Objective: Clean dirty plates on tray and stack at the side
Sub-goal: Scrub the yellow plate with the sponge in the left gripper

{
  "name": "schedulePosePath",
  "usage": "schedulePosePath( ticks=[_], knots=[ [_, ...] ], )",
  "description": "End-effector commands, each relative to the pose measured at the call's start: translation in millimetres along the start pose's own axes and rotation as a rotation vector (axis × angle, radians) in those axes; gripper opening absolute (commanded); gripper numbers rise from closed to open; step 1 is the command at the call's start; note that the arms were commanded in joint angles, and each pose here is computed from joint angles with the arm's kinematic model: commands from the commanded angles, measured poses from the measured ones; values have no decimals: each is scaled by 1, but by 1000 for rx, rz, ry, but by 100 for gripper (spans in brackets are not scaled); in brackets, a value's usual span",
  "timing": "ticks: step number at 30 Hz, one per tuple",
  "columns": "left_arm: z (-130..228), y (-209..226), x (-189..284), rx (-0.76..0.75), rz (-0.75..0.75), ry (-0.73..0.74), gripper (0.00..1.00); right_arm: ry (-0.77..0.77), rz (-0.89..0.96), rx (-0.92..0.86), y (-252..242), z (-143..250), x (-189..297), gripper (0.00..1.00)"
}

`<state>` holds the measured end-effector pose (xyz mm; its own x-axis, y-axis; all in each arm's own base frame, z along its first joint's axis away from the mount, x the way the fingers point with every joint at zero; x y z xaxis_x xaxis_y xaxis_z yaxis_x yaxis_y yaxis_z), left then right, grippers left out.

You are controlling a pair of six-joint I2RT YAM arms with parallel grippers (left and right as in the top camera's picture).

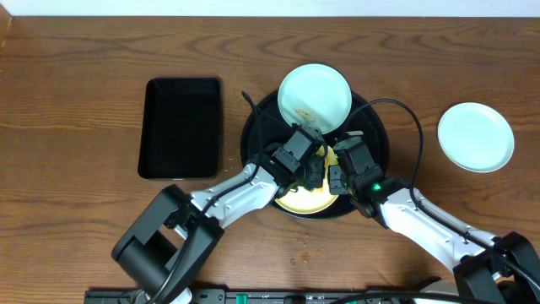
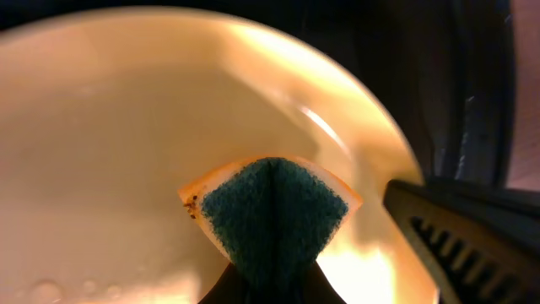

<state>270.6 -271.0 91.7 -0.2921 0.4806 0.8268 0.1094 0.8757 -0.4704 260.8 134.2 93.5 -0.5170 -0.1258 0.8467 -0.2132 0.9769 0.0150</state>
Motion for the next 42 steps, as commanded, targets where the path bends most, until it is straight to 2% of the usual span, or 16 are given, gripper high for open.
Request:
schedulePosePath(
  ticks=[1, 17, 24, 29, 35, 42],
  knots=[
    [2, 5, -4, 6, -25, -7, 7, 6, 15, -8, -6, 0, -2, 1],
    [-33, 39, 8, -200, -376, -286, 8, 5, 15, -8, -6, 0, -2, 1],
    [-61, 26, 45, -157, -321, -406, 8, 4, 15, -1, -6, 0, -2, 1],
    [-46, 22, 66, -122, -288, -320, 7, 4, 15, -1, -6, 0, -2, 1],
    [-10, 49, 50, -80, -359, -129, 8, 1, 14, -2, -6, -1, -2, 1],
    [0, 64, 27, -83, -334, -165, 7, 2, 14, -1, -6, -1, -2, 1]
  ],
)
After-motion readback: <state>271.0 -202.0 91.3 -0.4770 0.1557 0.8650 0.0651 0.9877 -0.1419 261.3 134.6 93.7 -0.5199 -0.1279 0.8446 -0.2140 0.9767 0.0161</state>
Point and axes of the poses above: each gripper's point midway between its finger pads, its own x axis back along the fingers, its own y axis along the line the jaws close on, z = x × y, the point moved 8 cm from there along x, back along the fingers, and after that the axes turned 8 degrees about x, right-handed, at the moved point
